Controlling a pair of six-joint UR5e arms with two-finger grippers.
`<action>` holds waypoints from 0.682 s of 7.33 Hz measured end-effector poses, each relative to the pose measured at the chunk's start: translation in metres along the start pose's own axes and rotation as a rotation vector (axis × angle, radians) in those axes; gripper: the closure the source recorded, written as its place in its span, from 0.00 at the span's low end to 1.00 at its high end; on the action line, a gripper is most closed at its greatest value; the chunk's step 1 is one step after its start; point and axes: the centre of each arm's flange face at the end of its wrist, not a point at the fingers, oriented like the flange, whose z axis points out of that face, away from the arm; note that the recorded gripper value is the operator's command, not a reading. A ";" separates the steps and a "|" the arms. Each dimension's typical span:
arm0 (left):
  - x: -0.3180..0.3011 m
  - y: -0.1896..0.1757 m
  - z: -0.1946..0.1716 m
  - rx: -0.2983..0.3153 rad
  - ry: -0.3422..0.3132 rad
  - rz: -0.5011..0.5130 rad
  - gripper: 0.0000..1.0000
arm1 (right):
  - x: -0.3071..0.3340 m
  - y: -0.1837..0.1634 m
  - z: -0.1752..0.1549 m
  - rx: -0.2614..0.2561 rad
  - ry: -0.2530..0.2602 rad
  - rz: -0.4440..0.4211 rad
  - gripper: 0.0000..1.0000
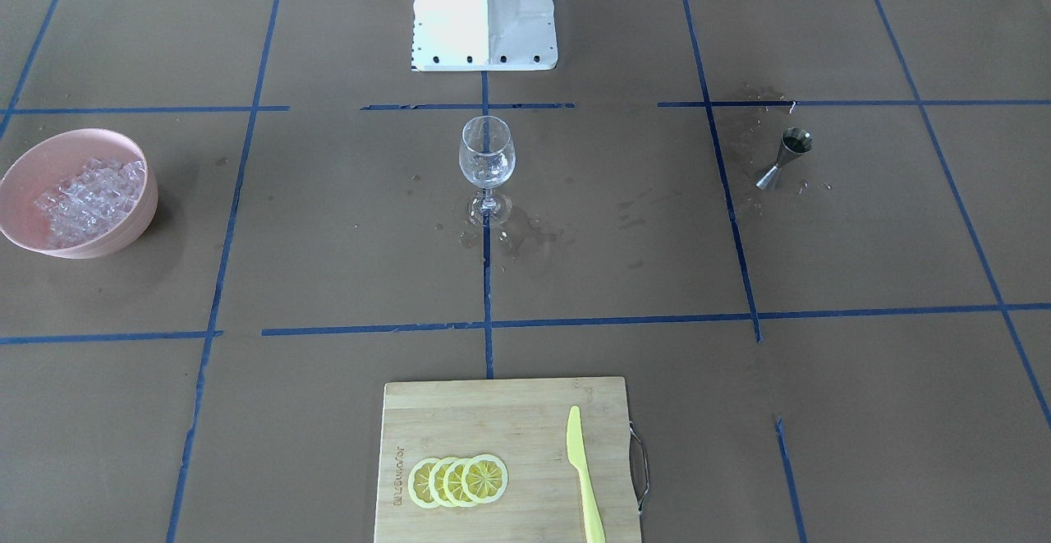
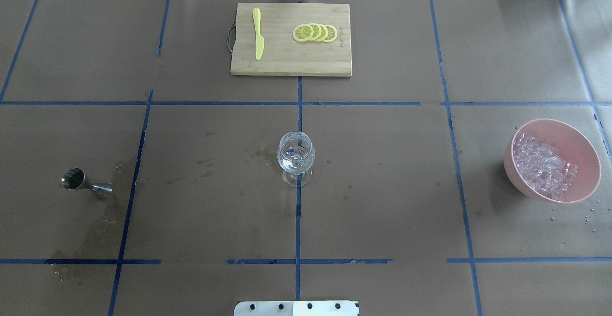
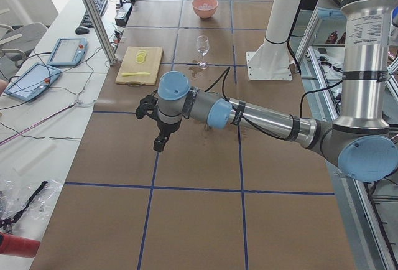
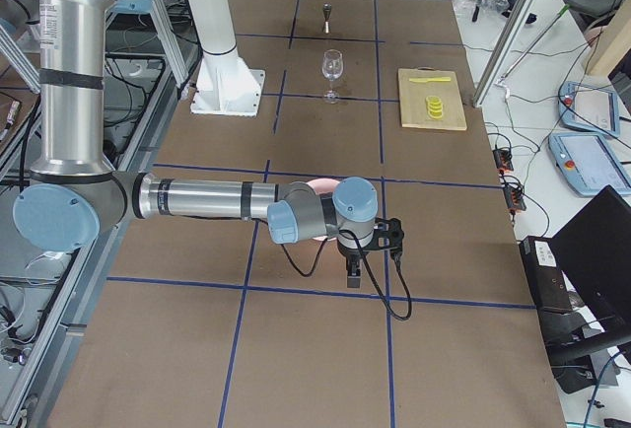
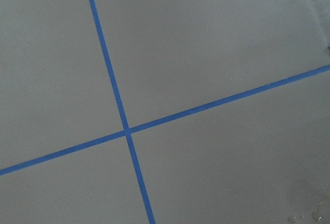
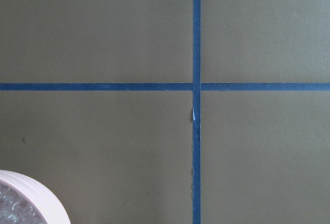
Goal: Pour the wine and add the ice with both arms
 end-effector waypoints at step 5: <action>0.079 0.046 0.048 0.125 0.074 -0.067 0.00 | -0.024 -0.002 0.009 -0.024 -0.080 -0.044 0.00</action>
